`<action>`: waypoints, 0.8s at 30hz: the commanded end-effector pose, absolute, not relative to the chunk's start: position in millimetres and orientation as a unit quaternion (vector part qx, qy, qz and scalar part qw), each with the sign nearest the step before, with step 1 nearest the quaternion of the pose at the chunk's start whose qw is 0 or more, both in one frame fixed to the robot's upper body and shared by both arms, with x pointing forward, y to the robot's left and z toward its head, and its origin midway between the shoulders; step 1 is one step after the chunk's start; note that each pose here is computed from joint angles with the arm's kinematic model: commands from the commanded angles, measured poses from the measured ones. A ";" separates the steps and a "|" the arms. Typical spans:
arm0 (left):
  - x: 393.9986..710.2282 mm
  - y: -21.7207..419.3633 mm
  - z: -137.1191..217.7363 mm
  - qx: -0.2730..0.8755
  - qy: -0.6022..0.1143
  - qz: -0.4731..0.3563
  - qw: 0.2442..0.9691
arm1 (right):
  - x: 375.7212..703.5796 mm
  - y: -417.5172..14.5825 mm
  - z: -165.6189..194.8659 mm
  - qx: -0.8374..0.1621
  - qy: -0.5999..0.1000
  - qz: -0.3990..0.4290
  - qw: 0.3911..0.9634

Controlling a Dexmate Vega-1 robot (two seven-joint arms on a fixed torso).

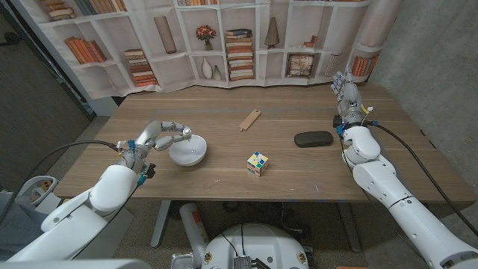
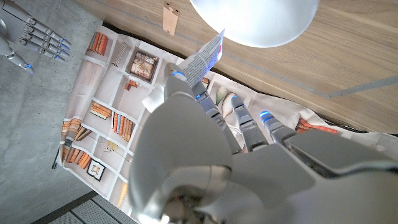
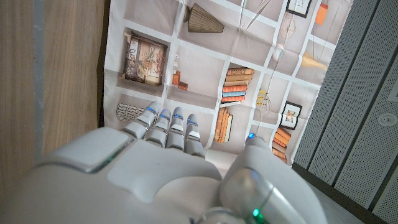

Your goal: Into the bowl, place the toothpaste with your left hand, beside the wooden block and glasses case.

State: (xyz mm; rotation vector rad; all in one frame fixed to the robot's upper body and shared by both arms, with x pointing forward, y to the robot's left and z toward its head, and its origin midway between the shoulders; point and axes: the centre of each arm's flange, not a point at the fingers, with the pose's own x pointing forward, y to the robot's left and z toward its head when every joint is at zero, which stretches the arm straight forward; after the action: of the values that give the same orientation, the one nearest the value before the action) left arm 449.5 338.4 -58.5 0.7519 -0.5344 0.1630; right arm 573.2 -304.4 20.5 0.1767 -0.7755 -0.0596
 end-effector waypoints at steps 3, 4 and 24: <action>459.6 340.6 -65.9 0.347 -0.253 0.065 0.901 | 574.1 -301.6 21.4 0.087 -0.380 -0.029 0.921; 460.5 339.5 -66.6 0.345 -0.254 0.064 0.901 | 574.0 -301.8 21.0 0.088 -0.380 -0.029 0.920; 457.6 331.1 -76.1 0.344 -0.253 0.054 0.902 | 567.8 -312.0 11.5 0.088 -0.378 -0.031 0.921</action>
State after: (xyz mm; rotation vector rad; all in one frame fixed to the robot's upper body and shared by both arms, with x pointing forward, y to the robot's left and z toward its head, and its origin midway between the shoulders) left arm 460.6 334.8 -69.9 0.7203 -0.5240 0.1228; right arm 574.0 -306.6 14.7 0.1803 -0.7758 -0.0608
